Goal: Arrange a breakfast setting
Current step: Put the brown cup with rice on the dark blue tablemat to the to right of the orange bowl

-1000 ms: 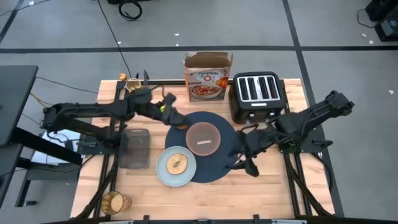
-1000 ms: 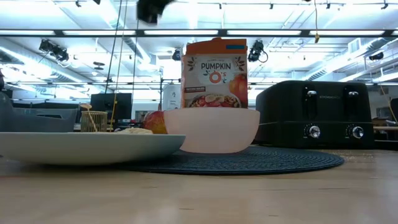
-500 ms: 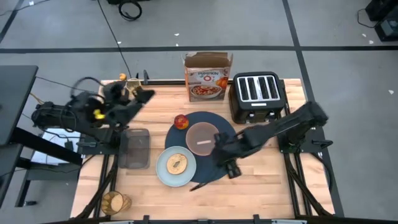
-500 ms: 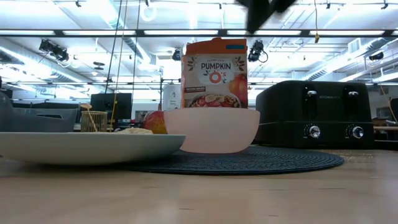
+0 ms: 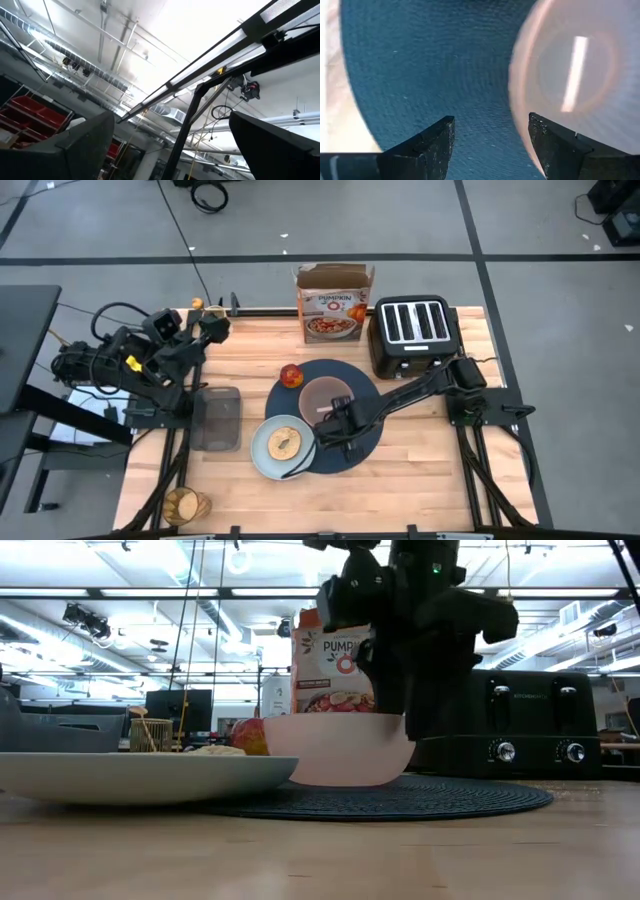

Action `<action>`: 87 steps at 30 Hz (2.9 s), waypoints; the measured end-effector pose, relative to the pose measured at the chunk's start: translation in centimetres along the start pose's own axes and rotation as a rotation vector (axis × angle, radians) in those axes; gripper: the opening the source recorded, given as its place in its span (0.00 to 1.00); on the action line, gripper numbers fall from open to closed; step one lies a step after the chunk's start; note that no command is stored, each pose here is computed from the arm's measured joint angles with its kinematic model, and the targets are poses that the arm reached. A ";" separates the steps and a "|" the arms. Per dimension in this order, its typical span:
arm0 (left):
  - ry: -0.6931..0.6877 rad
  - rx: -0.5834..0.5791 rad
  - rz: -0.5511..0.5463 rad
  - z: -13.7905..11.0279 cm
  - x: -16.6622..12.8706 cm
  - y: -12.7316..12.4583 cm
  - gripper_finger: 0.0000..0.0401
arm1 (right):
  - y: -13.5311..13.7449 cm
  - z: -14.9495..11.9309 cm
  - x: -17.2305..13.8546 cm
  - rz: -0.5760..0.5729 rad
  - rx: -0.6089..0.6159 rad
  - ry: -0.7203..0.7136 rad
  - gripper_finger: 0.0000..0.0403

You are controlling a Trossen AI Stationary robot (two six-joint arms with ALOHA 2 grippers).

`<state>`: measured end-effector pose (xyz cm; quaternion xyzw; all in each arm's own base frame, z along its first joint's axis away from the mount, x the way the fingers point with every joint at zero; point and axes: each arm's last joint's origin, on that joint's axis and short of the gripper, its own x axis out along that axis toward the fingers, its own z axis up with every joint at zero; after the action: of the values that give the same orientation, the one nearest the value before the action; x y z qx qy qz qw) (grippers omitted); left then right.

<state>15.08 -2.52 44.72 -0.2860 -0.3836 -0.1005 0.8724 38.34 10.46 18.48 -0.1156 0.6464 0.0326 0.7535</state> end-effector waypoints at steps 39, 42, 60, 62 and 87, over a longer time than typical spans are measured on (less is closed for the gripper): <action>0.192 0.314 0.007 -0.4 2.5 -0.9 0.99 | -5.0 -7.1 -25.6 -0.203 0.362 -0.781 0.64; 0.430 0.384 0.201 -1.7 4.7 -1.5 0.99 | -5.4 -9.0 -27.5 -0.203 0.406 -0.842 0.64; 1.173 -0.217 0.865 -12.8 4.6 -10.5 0.99 | -4.7 -13.2 -29.2 -0.166 0.250 -0.785 0.64; 1.160 -0.232 0.814 -13.8 5.2 -10.7 0.99 | -4.8 -13.1 -29.1 -0.169 0.223 -0.777 0.64; 1.873 -0.457 1.681 -22.9 -6.4 -16.7 0.99 | -5.6 -12.9 -29.2 -0.168 0.225 -0.794 0.64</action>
<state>18.10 -29.63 34.74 -0.4023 0.6987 0.2541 0.5342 22.27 5.17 46.07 -0.0633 0.2938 -0.0577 0.9520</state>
